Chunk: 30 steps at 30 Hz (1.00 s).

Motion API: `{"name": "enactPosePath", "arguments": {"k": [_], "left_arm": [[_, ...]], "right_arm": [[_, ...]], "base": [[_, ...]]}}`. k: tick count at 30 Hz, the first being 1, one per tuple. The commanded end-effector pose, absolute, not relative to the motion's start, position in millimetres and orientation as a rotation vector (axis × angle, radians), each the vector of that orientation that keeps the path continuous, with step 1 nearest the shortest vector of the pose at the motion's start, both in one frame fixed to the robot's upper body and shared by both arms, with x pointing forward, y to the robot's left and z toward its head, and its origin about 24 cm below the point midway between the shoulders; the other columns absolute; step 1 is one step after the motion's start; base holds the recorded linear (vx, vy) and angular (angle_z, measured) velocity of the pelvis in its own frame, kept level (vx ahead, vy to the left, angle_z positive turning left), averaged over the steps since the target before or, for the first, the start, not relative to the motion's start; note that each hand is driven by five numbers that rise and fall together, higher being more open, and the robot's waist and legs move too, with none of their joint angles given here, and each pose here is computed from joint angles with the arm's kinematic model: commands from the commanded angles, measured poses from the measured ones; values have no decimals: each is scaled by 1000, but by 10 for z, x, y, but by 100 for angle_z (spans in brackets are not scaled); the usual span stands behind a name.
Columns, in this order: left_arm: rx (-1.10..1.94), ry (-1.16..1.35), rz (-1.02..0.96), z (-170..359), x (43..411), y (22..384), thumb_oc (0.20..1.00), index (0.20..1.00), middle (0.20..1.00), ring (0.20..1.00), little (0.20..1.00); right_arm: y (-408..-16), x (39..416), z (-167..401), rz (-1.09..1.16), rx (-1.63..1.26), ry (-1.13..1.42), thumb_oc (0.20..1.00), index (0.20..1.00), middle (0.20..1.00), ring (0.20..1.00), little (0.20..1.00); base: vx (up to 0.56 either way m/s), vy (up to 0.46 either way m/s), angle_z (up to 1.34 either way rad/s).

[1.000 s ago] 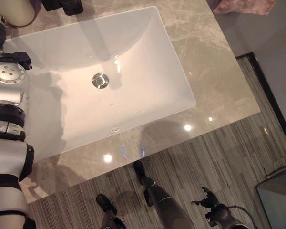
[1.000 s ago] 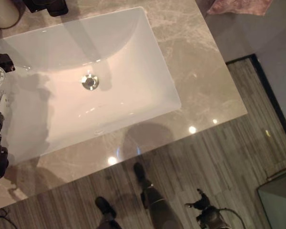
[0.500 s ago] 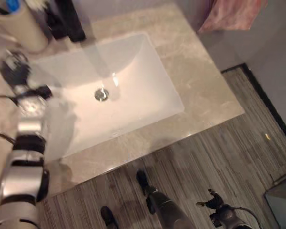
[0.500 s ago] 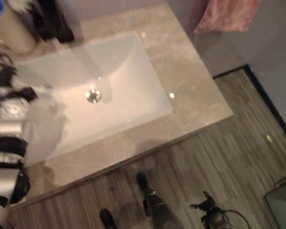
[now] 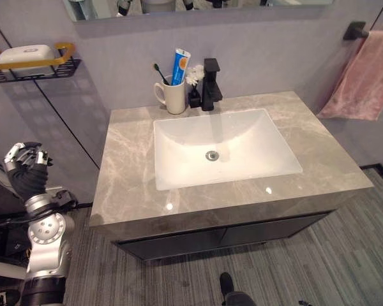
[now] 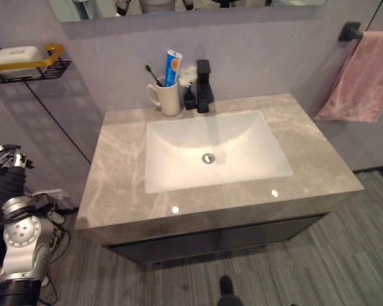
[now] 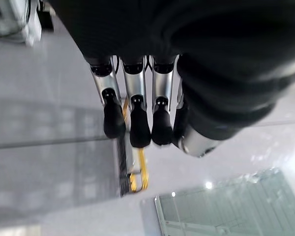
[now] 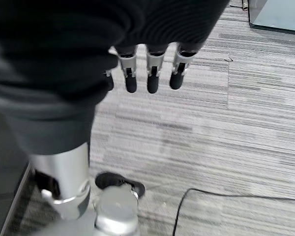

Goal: Put brush and paste in cup on sink, flatten towel.

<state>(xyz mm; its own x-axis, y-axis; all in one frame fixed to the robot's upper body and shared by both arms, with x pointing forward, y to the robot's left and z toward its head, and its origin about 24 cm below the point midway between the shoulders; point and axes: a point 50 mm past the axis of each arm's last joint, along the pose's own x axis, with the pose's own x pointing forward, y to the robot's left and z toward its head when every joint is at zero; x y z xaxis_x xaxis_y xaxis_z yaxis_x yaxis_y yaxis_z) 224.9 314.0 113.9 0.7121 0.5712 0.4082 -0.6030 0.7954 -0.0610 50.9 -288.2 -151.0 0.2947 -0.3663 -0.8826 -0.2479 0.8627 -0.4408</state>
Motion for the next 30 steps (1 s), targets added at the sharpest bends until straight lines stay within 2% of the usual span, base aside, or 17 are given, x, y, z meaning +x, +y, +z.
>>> {"name": "enactPosePath", "arguments": {"k": [1,3,6,7,11,12,13,14,15,16,18,20,21,22,25,26,30], "left_arm": [[168,-477,675,1253,2117,3253,1000,1000,1000,1000,1000],[300,-288,792,940,1894,3475,1000,1000,1000,1000,1000],[362,-179,836,764,1797,3570,1000,1000,1000,1000,1000],[343,151,874,124,1490,3619,1000,1000,1000,1000,1000],[235,490,831,-512,1180,3517,1000,1000,1000,1000,1000],[231,835,682,-1016,847,3313,1000,1000,1000,1000,1000],[205,958,640,-1193,692,3201,1000,1000,1000,1000,1000],[205,957,640,-1193,696,3201,1000,1000,1000,1000,1000],[200,1187,501,-1467,412,2926,1000,1000,1000,1000,1000],[200,1185,500,-1468,418,2924,1000,1000,1000,1000,1000],[205,1425,340,-1643,100,2641,1000,1000,1000,1000,1000],[205,1425,340,-1643,100,2641,1000,1000,1000,1000,1000],[303,1554,141,-1709,-65,2427,1000,1000,1000,1000,1000],[384,1516,80,-1713,29,2409,1000,1000,1000,1000,1000],[405,1372,147,-1672,411,2472,1000,1000,1000,1000,1000],[432,1286,128,-1641,661,2450,1000,1000,1000,1000,1000],[450,1208,109,-1614,898,2365,1000,1000,1000,1000,1000]], "right_arm": [[-2876,590,-1505,-114,-534,1275,1000,1000,1000,1000,1000],[-2846,564,-1520,-156,-486,1273,1000,1000,1000,1000,1000],[-2831,570,-1523,-161,-478,1268,1000,1000,1000,1000,1000],[-2819,618,-1519,-168,-473,1252,1000,1000,1000,1000,1000],[-2855,598,-1511,-168,-481,1267,1000,1000,1000,1000,1000],[-2903,640,-1488,-161,-502,1264,1000,1000,1000,1000,1000],[-2924,667,-1476,-159,-513,1262,1000,1000,1000,1000,1000],[-2925,669,-1476,-160,-512,1262,1000,1000,1000,1000,1000],[-2944,725,-1463,-148,-534,1261,1000,1000,1000,1000,1000],[-2945,728,-1462,-149,-534,1260,1000,1000,1000,1000,1000],[-2866,859,-1470,-115,-525,1237,1000,1000,1000,1000,1000],[-2866,859,-1470,-115,-525,1237,1000,1000,1000,1000,1000],[-2601,937,-1542,-21,-486,1218,1000,1000,1000,1000,1000],[-2575,926,-1554,-14,-486,1223,1000,1000,1000,1000,1000],[-2591,705,-1598,-66,-449,1290,1000,1000,1000,1000,1000],[-2594,624,-1611,-55,-463,1318,1000,1000,1000,1000,1000],[-2645,715,-1582,-39,-506,1297,1000,1000,1000,1000,1000]], "base": [[-249,237,28],[-249,204,19],[-218,169,-2],[-420,248,-20],[-312,131,-44],[-343,92,-24],[-247,59,-23],[-188,-1,-100],[-122,-15,-118],[-250,-78,-146],[-205,-121,-157],[-143,-232,-196],[-299,-634,-152],[-297,-751,-251],[-69,-485,-374],[-8,-376,-48],[-19,-192,-65]]}}
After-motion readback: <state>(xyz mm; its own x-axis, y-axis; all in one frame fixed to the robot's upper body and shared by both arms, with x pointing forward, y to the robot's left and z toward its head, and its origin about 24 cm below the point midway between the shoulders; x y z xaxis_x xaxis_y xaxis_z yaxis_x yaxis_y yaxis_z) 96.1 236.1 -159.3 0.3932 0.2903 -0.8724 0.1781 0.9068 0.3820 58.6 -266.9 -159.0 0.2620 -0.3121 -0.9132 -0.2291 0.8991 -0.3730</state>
